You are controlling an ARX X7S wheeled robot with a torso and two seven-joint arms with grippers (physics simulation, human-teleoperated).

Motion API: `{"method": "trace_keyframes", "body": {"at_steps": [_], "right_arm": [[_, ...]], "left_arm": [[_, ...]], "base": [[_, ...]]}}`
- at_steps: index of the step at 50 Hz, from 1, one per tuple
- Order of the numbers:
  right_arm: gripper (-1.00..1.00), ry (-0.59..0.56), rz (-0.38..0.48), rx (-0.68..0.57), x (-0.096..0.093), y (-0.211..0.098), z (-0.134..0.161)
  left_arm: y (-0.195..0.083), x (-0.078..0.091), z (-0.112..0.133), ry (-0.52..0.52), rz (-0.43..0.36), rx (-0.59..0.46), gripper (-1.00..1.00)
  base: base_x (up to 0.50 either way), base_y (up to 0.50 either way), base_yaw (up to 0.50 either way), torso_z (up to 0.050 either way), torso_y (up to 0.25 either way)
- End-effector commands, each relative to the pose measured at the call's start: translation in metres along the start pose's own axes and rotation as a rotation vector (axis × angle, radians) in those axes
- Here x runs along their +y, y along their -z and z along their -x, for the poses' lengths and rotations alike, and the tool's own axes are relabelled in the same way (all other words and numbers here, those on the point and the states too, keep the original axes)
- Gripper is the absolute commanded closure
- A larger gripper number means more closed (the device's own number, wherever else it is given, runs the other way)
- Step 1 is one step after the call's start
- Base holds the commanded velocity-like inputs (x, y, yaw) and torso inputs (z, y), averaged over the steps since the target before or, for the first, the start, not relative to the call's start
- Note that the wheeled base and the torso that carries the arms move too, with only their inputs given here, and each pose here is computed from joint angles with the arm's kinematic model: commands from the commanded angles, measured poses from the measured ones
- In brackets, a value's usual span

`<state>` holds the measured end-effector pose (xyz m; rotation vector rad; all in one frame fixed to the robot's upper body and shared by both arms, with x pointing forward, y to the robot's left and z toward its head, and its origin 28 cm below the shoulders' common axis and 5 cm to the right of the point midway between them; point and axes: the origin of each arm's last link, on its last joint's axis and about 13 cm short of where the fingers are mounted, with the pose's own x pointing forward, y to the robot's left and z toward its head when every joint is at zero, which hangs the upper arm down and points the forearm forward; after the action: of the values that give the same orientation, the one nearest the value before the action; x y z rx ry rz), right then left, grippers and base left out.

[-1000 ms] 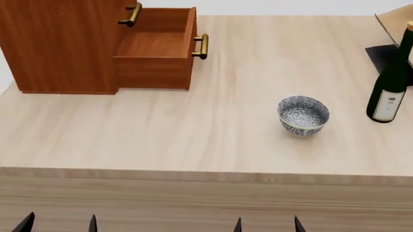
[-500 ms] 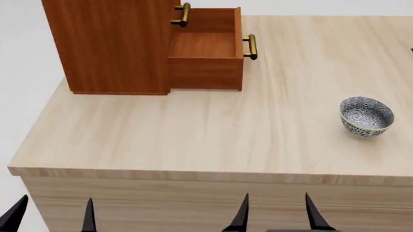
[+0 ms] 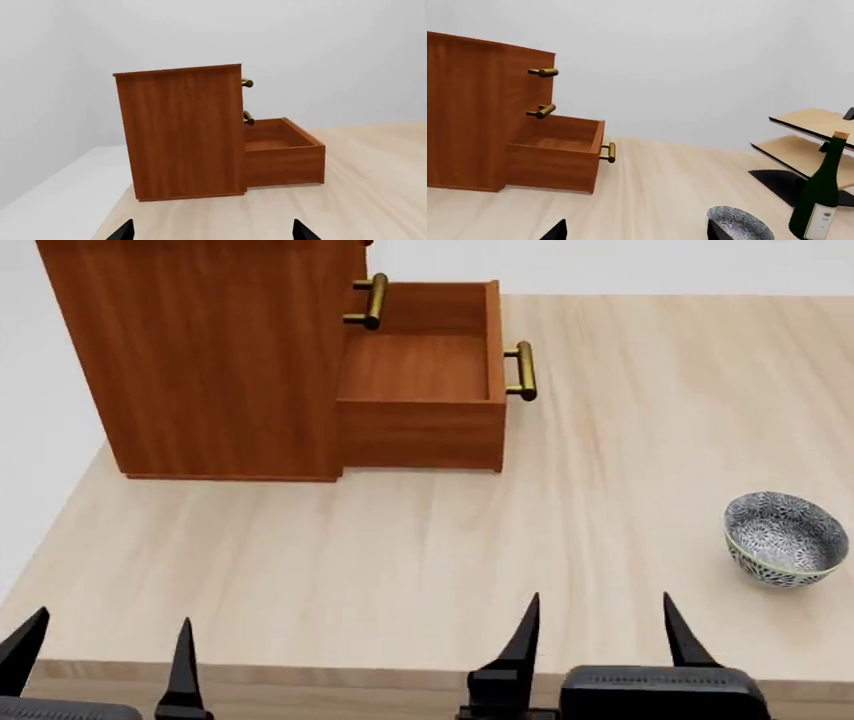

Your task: Put the bowl in the bottom drawer of the cabinet.

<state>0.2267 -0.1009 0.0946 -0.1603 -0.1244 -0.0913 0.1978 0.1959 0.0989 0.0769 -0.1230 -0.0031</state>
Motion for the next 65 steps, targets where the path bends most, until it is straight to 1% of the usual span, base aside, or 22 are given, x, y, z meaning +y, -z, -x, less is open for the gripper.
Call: {"method": "trace_keyframes", "body": {"at_steps": [1, 9, 28, 30, 34, 35, 38, 41, 46, 51, 65], "right_arm": [[-1.0, -0.006, 0.008, 0.0, -0.001, -0.003, -0.001], [-1.0, -0.001, 0.011, 0.001, -0.002, -0.003, -0.002], [-1.0, -0.005, 0.006, 0.002, -0.001, -0.002, -0.002], [-1.0, -0.007, 0.007, 0.002, -0.001, -0.002, -0.002], [-1.0, -0.006, 0.009, 0.004, -0.001, -0.002, -0.003], [-1.0, -0.003, 0.009, 0.005, -0.002, -0.001, -0.003], [-1.0, 0.001, 0.012, 0.007, -0.003, 0.0, -0.004], [-1.0, 0.002, 0.008, 0.009, -0.003, 0.001, -0.006], [-1.0, 0.005, 0.006, 0.008, -0.002, 0.0, -0.008], [-1.0, 0.003, 0.006, 0.005, -0.002, -0.001, -0.009], [-1.0, -0.004, 0.006, 0.013, -0.001, 0.001, -0.009]], "left_arm": [[-0.004, 0.0, 0.004, 0.007, 0.002, -0.009, -1.0], [-0.006, 0.0, 0.014, 0.017, -0.008, -0.011, -1.0], [-0.009, 0.001, 0.023, 0.019, -0.005, -0.016, -1.0], [-0.011, 0.002, 0.026, 0.012, -0.002, -0.021, -1.0], [-0.012, 0.002, 0.041, 0.025, -0.002, -0.016, -1.0], [-0.013, 0.004, 0.047, 0.027, -0.004, -0.015, -1.0], [-0.014, 0.008, 0.056, 0.019, -0.007, -0.005, -1.0], [-0.013, 0.011, 0.061, 0.009, -0.011, 0.006, -1.0], [-0.007, 0.011, 0.074, 0.022, -0.023, 0.029, -1.0], [-0.006, 0.014, 0.076, 0.019, -0.009, 0.038, -1.0], [-0.003, 0.014, 0.081, 0.028, 0.0, 0.039, -1.0]], "base": [[0.5, 0.0, 0.0, 0.0, 0.0], [0.5, 0.0, 0.0, 0.0, 0.0], [0.5, 0.0, 0.0, 0.0, 0.001], [0.5, 0.0, 0.0, 0.0, 0.0], [0.5, 0.0, 0.0, 0.0, 0.0], [0.5, 0.0, 0.0, 0.0, 0.0], [0.5, 0.0, 0.0, 0.0, 0.0], [0.5, 0.0, 0.0, 0.0, 0.0], [0.5, 0.0, 0.0, 0.0, 0.002], [0.5, 0.0, 0.0, 0.0, 0.0], [0.5, 0.0, 0.0, 0.0, 0.001]]}}
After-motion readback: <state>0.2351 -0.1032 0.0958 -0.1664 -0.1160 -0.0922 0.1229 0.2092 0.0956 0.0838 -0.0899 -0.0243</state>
